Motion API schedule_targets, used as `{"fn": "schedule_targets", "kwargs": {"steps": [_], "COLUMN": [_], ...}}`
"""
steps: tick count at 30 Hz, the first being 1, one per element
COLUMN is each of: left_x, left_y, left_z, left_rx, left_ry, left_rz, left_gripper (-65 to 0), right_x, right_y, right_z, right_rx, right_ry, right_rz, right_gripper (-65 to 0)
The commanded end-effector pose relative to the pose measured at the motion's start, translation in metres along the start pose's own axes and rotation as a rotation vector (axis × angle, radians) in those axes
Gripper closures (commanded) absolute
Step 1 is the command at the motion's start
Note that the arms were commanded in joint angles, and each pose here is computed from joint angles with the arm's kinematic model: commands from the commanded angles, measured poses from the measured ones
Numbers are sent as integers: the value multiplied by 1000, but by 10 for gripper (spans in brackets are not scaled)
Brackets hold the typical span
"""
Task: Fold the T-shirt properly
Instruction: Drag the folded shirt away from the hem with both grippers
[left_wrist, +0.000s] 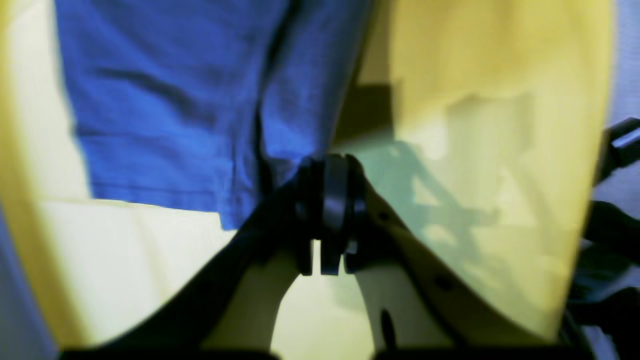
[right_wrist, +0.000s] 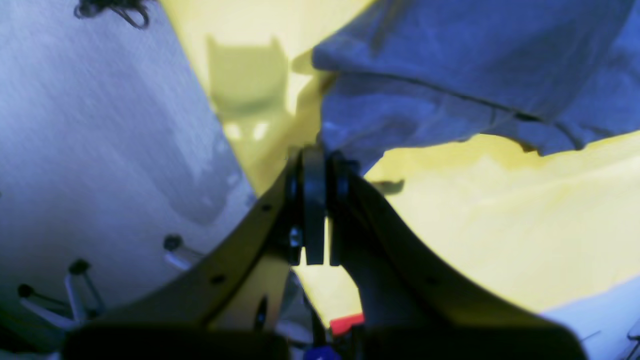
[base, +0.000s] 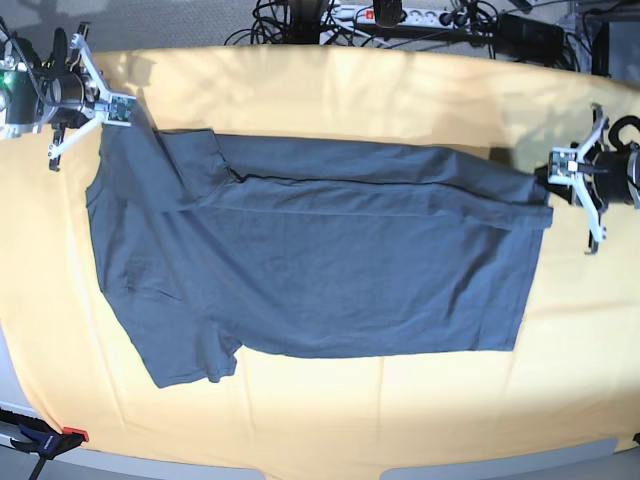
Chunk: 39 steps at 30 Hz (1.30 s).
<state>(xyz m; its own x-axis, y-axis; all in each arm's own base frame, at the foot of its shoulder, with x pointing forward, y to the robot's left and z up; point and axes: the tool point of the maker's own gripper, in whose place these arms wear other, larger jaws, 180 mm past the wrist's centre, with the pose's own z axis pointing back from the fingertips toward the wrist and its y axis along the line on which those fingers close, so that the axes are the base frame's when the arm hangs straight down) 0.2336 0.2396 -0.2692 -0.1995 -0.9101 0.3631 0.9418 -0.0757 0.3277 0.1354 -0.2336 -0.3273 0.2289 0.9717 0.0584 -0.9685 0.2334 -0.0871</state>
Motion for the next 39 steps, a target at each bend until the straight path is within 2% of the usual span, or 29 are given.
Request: {"fn": "schedule_targets", "kwargs": {"steps": [1, 4, 8, 13, 16, 24, 31, 36, 39], "left_x": [-1, -6, -15, -15, -11, -12, -13, -8, 1], "left_y": [6, 5, 6, 11, 17, 19, 19, 18, 17], "left_z": [9, 14, 25, 28, 30, 31, 31, 31, 30], "left_rx": [14, 5, -4, 12, 30, 35, 35, 35, 32], "left_ry": [9, 30, 78, 78, 65, 72, 74, 43, 8], "left_rz": [-8, -10, -21, -27, -19, -26, -23, 6, 26], "left_gripper": [0, 0, 0, 0, 0, 0, 0, 0, 0], "right_x": [-3, -10, -14, -21, -27, -56, -67, -73, -74], "right_y": [-3, -9, -35, -59, -59, -65, -65, -61, -53], "right_z": [7, 14, 27, 42, 41, 31, 29, 30, 30], "right_rx": [-18, -39, -131, -216, -205, -178, -172, -145, -97], "right_ry": [23, 55, 58, 66, 91, 159, 199, 234, 241], "right_rz": [32, 41, 1, -28, -16, -96, -115, -94, -100], "right_gripper": [0, 0, 0, 0, 0, 0, 0, 0, 0]}}
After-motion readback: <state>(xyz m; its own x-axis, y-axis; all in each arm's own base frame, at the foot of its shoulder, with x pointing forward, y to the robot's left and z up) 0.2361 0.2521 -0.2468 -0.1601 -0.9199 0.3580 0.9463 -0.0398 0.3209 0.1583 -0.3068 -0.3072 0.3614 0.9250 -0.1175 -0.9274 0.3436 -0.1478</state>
